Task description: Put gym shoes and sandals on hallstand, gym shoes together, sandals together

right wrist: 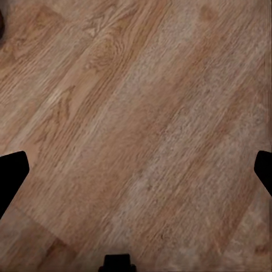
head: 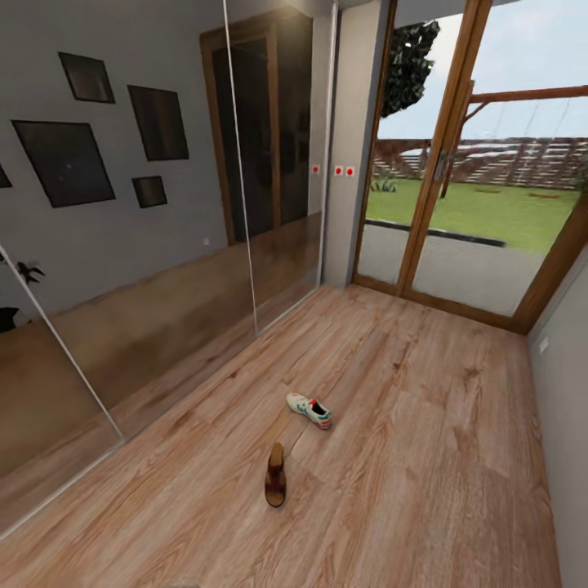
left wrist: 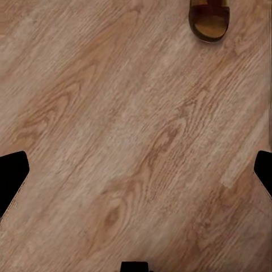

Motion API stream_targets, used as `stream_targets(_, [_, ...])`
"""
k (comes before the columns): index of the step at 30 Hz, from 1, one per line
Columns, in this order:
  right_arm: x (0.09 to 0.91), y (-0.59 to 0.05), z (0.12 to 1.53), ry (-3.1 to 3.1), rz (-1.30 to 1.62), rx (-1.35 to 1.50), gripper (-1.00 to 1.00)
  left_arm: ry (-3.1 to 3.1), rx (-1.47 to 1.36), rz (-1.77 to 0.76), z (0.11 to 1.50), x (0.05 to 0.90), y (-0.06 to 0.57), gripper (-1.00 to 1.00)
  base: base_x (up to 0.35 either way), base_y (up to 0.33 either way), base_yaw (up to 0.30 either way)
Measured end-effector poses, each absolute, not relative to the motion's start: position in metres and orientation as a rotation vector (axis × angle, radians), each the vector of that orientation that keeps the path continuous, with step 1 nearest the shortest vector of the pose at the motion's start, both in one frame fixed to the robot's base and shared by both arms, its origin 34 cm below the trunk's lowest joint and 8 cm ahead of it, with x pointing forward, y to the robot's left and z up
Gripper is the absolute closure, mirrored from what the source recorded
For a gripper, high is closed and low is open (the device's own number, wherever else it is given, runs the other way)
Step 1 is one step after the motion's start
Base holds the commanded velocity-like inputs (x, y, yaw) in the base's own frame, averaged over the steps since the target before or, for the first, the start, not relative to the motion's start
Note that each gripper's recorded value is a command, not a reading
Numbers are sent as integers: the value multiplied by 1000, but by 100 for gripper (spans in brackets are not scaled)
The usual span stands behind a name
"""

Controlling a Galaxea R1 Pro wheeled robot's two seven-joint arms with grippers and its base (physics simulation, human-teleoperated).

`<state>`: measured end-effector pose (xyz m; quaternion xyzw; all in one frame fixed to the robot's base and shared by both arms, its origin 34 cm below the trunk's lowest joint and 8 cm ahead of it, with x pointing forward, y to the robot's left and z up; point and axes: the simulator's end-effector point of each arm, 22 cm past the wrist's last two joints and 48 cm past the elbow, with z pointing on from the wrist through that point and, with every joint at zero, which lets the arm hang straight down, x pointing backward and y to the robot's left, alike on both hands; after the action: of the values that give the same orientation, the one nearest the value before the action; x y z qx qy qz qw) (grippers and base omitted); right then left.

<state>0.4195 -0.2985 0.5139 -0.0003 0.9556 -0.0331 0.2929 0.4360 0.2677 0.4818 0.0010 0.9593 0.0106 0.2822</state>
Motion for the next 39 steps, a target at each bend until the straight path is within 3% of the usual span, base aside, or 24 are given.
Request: stream_targets(39, [383, -300, 492, 2552, -86, 67, -100, 2546, -28, 36, 476, 432, 272, -100, 36, 0, -186])
